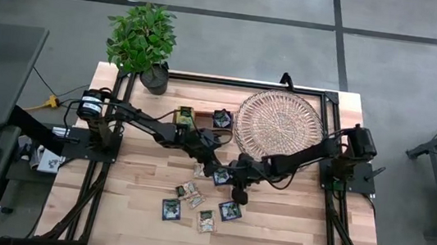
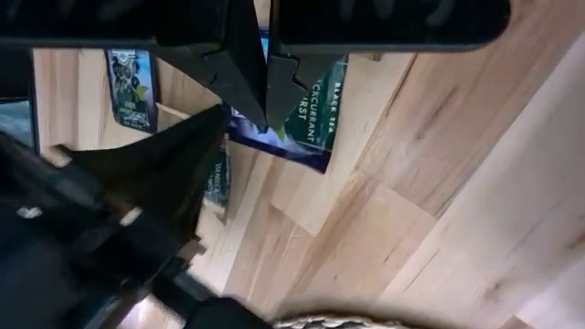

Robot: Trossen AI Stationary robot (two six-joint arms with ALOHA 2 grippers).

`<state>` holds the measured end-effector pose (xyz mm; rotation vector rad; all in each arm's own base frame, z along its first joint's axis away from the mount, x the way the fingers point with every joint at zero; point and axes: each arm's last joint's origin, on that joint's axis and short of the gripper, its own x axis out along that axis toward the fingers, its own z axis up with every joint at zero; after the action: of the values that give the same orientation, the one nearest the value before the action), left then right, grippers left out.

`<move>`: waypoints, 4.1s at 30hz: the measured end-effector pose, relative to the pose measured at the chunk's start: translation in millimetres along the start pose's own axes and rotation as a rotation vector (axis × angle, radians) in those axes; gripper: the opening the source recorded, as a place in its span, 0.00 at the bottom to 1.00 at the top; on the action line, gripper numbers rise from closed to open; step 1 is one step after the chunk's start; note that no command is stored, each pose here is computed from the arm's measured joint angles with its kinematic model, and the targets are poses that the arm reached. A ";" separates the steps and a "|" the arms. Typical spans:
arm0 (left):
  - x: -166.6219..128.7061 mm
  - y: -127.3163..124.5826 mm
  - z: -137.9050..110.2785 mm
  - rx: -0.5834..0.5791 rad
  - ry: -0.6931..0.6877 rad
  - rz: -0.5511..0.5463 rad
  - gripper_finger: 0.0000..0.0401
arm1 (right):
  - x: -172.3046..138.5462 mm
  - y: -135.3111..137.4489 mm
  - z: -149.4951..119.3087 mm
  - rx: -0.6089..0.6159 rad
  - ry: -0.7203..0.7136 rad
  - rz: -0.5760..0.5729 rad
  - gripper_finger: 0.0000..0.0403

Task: Pick & Place Tea
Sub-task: Put the blue tea bag into the right section of the wooden organizer

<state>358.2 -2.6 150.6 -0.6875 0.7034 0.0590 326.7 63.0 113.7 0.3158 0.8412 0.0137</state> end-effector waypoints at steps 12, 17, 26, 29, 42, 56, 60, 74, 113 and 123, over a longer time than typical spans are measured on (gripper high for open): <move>-0.1 2.4 -3.1 -0.041 0.029 0.029 0.00 | 17.0 -4.0 -11.7 0.109 0.059 0.012 0.00; -0.8 6.9 -10.3 -0.062 0.108 0.067 0.06 | 17.4 -4.4 -12.6 0.110 0.065 0.007 0.00; -0.9 7.4 -11.3 -0.090 0.122 0.068 0.34 | 17.6 -4.7 -13.8 0.114 0.075 0.013 0.00; -1.0 6.8 -11.6 -0.118 0.140 0.044 0.42 | 17.7 -4.8 -14.1 0.126 0.076 0.013 0.00; 20.8 13.1 -19.8 -0.228 0.212 -0.073 0.46 | 18.0 -4.2 -13.8 0.122 0.068 0.022 0.00; 21.4 13.8 -21.4 -0.276 0.226 -0.067 0.25 | 18.0 -3.6 -13.9 0.126 0.068 0.023 0.00; 21.5 13.6 -21.4 -0.276 0.226 -0.067 0.05 | 18.0 -3.6 -13.9 0.124 0.068 0.024 0.00; 21.8 14.2 -20.9 -0.273 0.201 -0.047 0.00 | -3.3 0.9 -2.7 0.100 0.030 0.021 0.00; 1.9 -64.8 36.3 0.391 0.163 0.306 0.00 | -108.0 -26.8 40.4 0.076 -0.076 -0.051 0.40; -1.9 -78.7 53.5 0.434 0.072 0.286 0.00 | -103.5 -35.3 30.6 0.087 -0.059 -0.041 0.54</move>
<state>409.0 -31.6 225.8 -0.1713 0.8473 0.1394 276.0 7.0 198.5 0.3786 0.7914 -0.0706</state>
